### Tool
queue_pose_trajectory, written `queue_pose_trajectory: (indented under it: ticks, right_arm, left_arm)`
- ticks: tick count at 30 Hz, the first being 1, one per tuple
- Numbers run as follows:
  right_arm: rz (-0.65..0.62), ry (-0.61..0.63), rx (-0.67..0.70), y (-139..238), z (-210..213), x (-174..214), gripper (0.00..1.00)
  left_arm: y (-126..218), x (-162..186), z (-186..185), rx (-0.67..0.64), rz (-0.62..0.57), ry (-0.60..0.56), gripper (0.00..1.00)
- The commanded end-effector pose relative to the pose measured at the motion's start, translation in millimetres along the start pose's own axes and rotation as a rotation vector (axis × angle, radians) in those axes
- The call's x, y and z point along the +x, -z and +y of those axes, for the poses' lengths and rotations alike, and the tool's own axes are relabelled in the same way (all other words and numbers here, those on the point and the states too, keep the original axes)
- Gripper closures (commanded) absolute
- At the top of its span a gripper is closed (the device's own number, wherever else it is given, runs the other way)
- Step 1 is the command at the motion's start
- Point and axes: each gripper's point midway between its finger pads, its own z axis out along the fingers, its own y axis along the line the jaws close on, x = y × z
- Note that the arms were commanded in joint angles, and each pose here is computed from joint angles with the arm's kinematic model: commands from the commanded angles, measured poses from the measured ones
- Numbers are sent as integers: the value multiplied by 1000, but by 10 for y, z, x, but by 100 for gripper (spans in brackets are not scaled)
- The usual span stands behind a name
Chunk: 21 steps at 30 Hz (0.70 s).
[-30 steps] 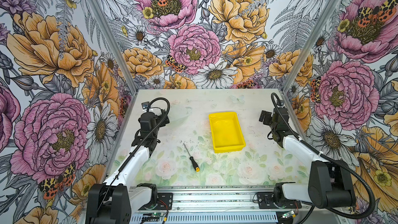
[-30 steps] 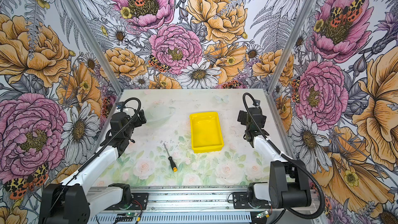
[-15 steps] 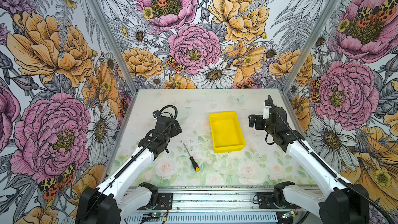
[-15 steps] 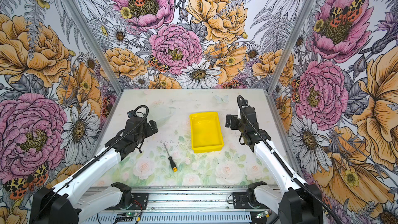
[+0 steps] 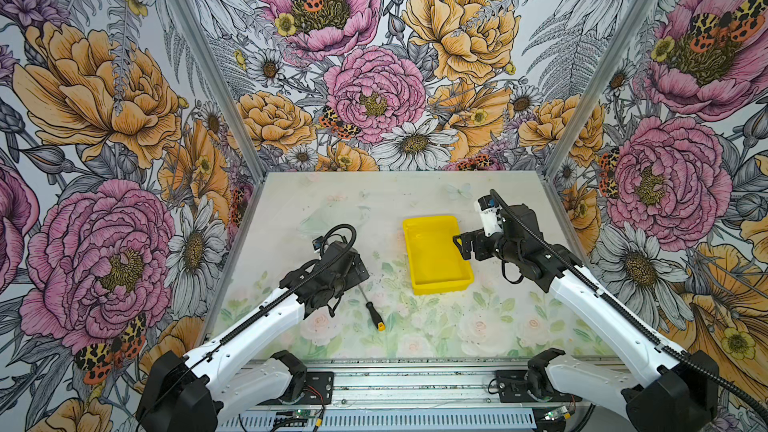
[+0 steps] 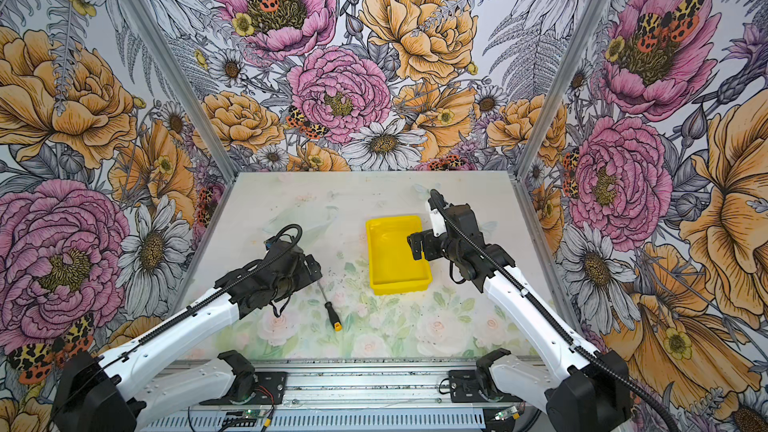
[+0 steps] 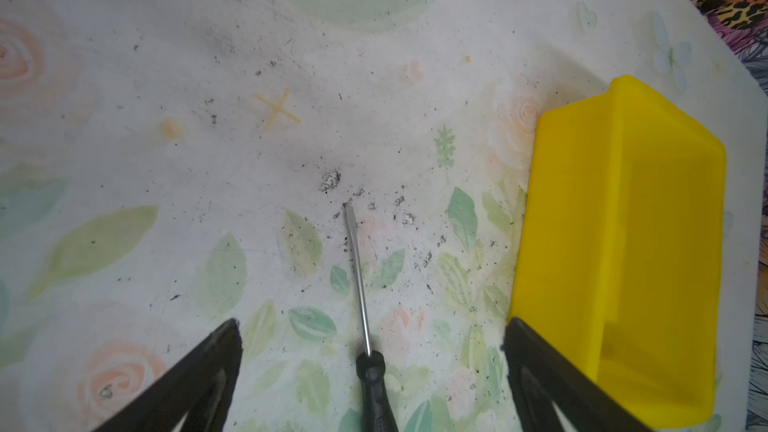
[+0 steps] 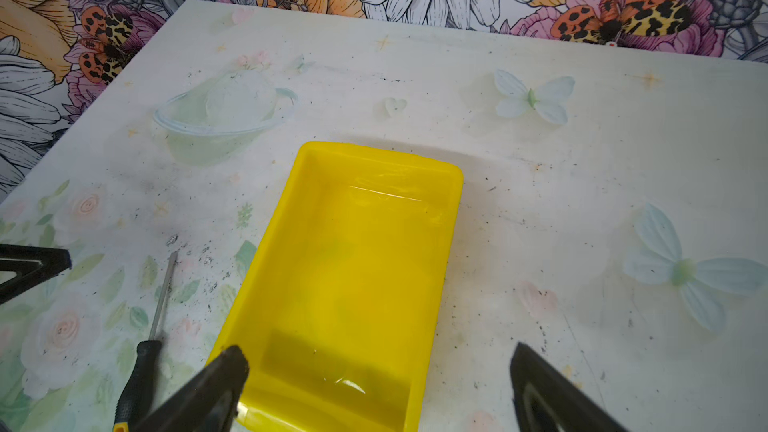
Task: Put the screwdriver in the bin
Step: 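Reach the left gripper over the screwdriver handle while the right arm lifts, then close the left gripper on the black screwdriver handle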
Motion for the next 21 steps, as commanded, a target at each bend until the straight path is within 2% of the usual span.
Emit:
queue_pose_trajectory:
  ticks: [1,13,21]
  right_arm:
    - [-24,22,-37,99,94,-102,1]
    - [-6,25,-59,92,149,36,1]
    - [-2,22,-53,79,137,58,0]
  left_arm:
    - [-36,231,64,-25,54,44,1]
    - [-222,829,-7,-110,170,-34,2]
    - [-333,1093,10,-170,216,-85,10]
